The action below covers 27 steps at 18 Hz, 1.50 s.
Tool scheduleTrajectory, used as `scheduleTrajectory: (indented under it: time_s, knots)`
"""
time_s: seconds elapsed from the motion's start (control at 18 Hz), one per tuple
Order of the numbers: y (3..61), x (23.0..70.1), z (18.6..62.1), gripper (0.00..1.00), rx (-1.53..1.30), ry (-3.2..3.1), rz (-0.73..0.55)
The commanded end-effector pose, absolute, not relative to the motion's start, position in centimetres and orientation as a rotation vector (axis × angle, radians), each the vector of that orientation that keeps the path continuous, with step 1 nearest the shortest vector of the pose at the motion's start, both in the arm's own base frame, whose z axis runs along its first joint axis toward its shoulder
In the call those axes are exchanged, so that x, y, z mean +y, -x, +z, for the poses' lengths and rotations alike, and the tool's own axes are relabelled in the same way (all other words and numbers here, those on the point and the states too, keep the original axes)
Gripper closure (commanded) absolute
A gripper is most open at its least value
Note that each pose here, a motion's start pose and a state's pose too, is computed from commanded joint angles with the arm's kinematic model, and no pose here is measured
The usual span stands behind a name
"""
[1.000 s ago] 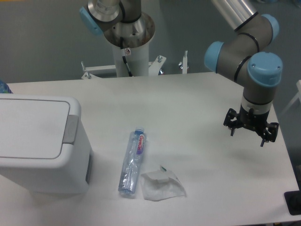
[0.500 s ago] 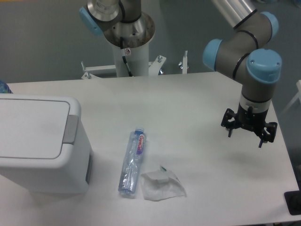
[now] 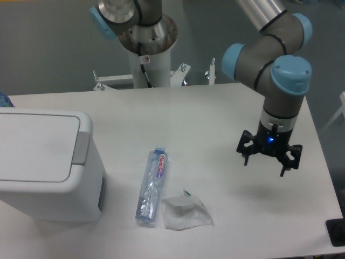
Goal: Open the trash can
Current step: 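Move the gripper from its start pose toward the white trash can, then lower the open gripper onto the trash can lid's edge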
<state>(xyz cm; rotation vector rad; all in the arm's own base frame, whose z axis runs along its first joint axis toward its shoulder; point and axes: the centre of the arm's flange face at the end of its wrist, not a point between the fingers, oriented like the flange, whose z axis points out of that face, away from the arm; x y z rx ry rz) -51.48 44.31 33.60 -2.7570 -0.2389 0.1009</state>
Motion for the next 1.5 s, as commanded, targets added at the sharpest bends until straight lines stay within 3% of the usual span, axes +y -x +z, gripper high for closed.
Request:
scheduleTrajectory:
  time_s: [0.44, 0.89, 1.11, 1.22, 1.5]
  knots:
    - [48.3, 48.2, 41.9, 0.00, -0.535, 2.390, -0.191]
    - [34.9, 52.9, 50.9, 0.00, -0.425, 2.315, -0.265]
    - [30.0, 55.0, 48.9, 0.00, -0.348, 2.364, -0.319]
    - [28.8, 54.6, 46.8, 0.00, -0.340, 2.387, -0.344]
    - [27.3, 55.0, 46.4, 0.00, -0.317, 2.380, -0.344]
